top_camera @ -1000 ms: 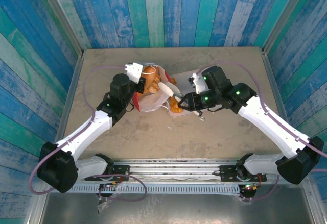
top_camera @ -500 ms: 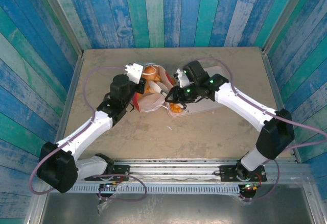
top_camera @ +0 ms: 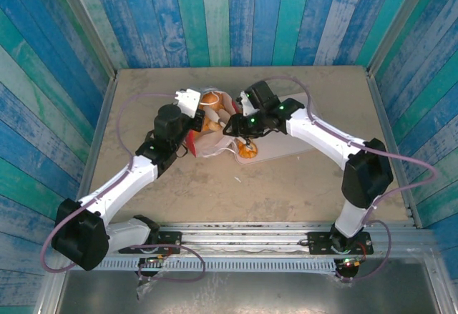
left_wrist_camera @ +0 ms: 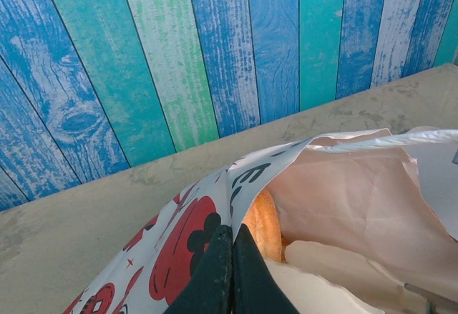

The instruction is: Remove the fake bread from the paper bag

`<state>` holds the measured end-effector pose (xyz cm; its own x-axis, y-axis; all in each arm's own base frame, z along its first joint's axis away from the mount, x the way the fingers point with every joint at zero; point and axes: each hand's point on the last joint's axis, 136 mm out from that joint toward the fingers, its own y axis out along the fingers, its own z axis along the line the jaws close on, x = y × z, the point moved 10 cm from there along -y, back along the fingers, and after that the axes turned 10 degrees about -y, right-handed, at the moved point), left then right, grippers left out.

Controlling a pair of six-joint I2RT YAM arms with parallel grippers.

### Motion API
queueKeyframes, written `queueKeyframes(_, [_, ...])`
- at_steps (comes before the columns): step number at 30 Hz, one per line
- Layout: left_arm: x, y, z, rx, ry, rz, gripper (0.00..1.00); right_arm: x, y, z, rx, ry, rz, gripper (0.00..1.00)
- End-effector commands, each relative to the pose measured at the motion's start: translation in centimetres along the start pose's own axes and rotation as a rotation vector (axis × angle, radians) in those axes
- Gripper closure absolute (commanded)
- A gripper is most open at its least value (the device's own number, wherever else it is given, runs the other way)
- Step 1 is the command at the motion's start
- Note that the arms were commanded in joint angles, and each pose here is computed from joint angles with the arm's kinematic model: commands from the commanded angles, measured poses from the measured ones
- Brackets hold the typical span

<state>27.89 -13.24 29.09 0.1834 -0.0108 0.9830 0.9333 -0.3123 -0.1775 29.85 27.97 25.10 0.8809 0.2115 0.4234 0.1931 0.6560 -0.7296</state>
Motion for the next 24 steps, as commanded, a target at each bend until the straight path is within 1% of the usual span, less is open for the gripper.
queueKeyframes(1, [0.8, -0.7, -0.1, -0.020, -0.016, -0.050, 1.00, 1.4, -0.3, 0.8, 0.017, -0.011, -0.057, 0.44])
queueKeyframes(14, [0.8, -0.7, -0.2, -0.030, -0.019, -0.051, 1.00, 2.2, 0.8, 0.0, 0.009, 0.027, -0.060, 0.42])
queueKeyframes(20, [0.7, -0.6, -0.2, -0.031, -0.020, -0.049, 1.00, 2.6, 1.4, 0.2, 0.058, 0.016, -0.056, 0.42])
queueKeyframes(24, [0.8, -0.6, -0.2, -0.033, -0.018, -0.050, 1.00, 2.8, 2.1, 0.0, 0.059, 0.022, -0.047, 0.41])
